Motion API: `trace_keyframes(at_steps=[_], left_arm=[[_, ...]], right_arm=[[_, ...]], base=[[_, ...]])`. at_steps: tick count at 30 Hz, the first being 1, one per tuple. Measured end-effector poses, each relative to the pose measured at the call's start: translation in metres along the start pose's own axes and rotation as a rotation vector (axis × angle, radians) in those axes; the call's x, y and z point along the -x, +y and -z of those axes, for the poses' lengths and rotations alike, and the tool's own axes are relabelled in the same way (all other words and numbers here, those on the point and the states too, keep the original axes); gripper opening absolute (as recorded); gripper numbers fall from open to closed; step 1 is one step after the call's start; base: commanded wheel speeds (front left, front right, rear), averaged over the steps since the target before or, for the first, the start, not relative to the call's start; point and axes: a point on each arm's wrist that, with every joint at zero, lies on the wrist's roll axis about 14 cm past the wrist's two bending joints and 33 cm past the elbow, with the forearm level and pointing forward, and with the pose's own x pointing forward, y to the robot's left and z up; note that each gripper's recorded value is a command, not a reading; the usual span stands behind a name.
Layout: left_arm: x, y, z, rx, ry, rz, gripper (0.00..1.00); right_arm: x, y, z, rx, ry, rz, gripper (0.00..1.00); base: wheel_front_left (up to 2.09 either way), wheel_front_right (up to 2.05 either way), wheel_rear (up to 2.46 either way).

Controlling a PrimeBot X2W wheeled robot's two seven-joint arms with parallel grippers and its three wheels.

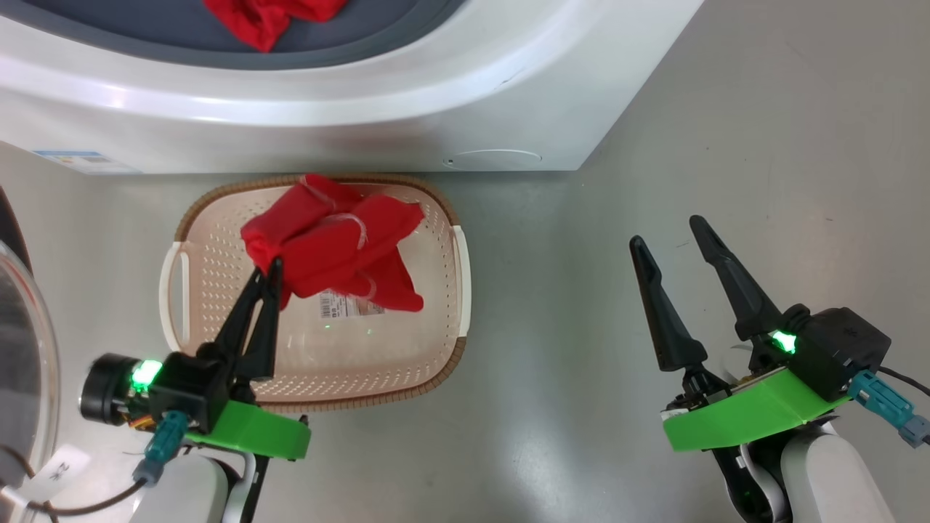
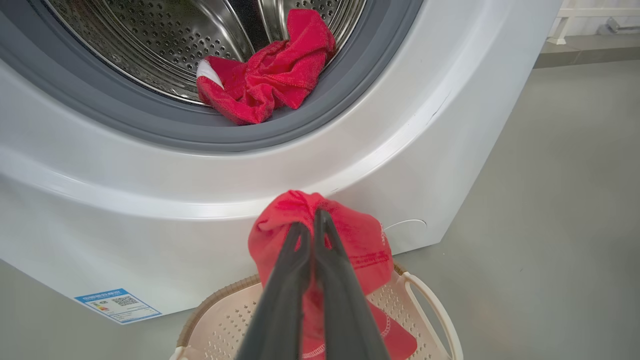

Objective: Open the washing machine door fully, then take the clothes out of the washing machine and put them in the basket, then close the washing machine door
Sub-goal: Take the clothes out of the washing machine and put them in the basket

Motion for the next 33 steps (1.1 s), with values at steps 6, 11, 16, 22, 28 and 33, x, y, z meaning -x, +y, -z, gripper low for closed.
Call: trace_keyframes(at_steps=[6, 11, 16, 22, 28, 33], left_arm=[[-0.003, 0.004, 0.028, -0.018, 0.084, 0.009, 0.00], [-0.008, 0.005, 0.051, -0.038, 0.161, 0.036, 0.00], [-0.016, 0.004, 0.073, -0.050, 0.228, 0.065, 0.00], [-0.020, -0.003, 0.106, -0.067, 0.341, 0.109, 0.00], [-0.028, 0.000, 0.121, -0.082, 0.397, 0.119, 0.00], [-0.035, -0.002, 0.134, -0.078, 0.436, 0.125, 0.00]], right_arm=[[-0.004, -0.001, -0.001, 0.003, -0.006, -0.003, 1.00], [-0.005, -0.001, 0.001, 0.008, -0.002, -0.002, 1.00], [-0.006, -0.003, 0.005, 0.007, 0.006, 0.001, 1.00], [-0.008, -0.007, 0.008, 0.010, 0.010, 0.007, 1.00], [-0.008, -0.008, 0.014, 0.007, 0.026, 0.010, 1.00], [-0.006, -0.013, 0.020, 0.008, 0.041, 0.021, 1.00]], base=[[0.00, 0.00, 0.00], [0.00, 0.00, 0.00], [0.00, 0.00, 0.00], [0.00, 0.00, 0.00], [0.00, 0.00, 0.00], [0.00, 0.00, 0.00]])
